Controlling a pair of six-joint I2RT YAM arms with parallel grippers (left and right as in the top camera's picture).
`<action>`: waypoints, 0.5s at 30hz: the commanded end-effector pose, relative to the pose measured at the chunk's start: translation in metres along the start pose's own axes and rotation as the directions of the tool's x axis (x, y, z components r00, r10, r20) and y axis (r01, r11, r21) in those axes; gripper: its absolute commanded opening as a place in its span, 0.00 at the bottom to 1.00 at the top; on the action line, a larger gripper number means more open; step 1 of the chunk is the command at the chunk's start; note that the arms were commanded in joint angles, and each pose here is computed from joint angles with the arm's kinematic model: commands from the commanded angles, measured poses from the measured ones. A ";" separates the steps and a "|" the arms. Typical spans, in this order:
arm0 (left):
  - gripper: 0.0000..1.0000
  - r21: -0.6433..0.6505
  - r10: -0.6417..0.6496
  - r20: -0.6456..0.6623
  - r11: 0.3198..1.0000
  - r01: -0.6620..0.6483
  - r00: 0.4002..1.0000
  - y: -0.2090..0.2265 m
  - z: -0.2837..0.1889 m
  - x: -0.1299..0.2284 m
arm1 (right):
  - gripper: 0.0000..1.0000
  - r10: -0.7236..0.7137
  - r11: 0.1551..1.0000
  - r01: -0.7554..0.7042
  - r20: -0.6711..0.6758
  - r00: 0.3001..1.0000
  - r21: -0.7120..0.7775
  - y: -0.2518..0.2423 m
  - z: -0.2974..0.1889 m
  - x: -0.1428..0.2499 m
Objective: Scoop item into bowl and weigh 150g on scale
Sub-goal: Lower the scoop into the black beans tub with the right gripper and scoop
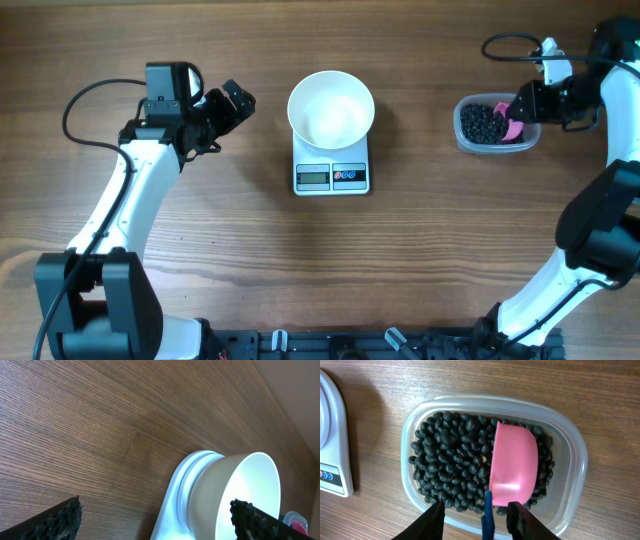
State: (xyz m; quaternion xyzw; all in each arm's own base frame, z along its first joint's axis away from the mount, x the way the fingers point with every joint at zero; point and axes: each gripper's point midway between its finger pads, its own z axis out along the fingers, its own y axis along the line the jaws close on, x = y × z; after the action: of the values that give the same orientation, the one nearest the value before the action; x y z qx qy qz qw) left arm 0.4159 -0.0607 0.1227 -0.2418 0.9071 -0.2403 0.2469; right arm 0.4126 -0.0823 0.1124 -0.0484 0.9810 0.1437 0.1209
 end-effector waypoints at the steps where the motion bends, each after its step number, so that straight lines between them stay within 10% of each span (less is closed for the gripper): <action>1: 1.00 -0.007 0.026 0.020 1.000 -0.026 0.999 0.000 -0.003 -0.005 | 0.43 0.003 1.000 -0.003 -0.008 1.000 -0.029 0.003 0.007 0.002; 6: 1.00 -0.007 0.026 0.020 1.000 -0.026 0.999 0.000 -0.003 -0.005 | 0.43 0.067 0.986 -0.053 -0.090 0.994 0.156 -0.027 0.004 0.018; 15: 1.00 -0.007 0.026 0.020 1.000 -0.026 0.999 0.000 -0.003 -0.005 | 0.42 0.060 0.998 -0.058 -0.038 0.998 0.036 -0.002 -0.008 0.005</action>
State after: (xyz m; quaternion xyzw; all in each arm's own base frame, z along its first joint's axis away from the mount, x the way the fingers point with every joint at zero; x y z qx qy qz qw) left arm 0.4159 -0.0607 0.1227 -0.2418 0.9071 -0.2403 0.2469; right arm 0.3987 -0.0927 0.1092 -0.0208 0.9902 0.1112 0.0820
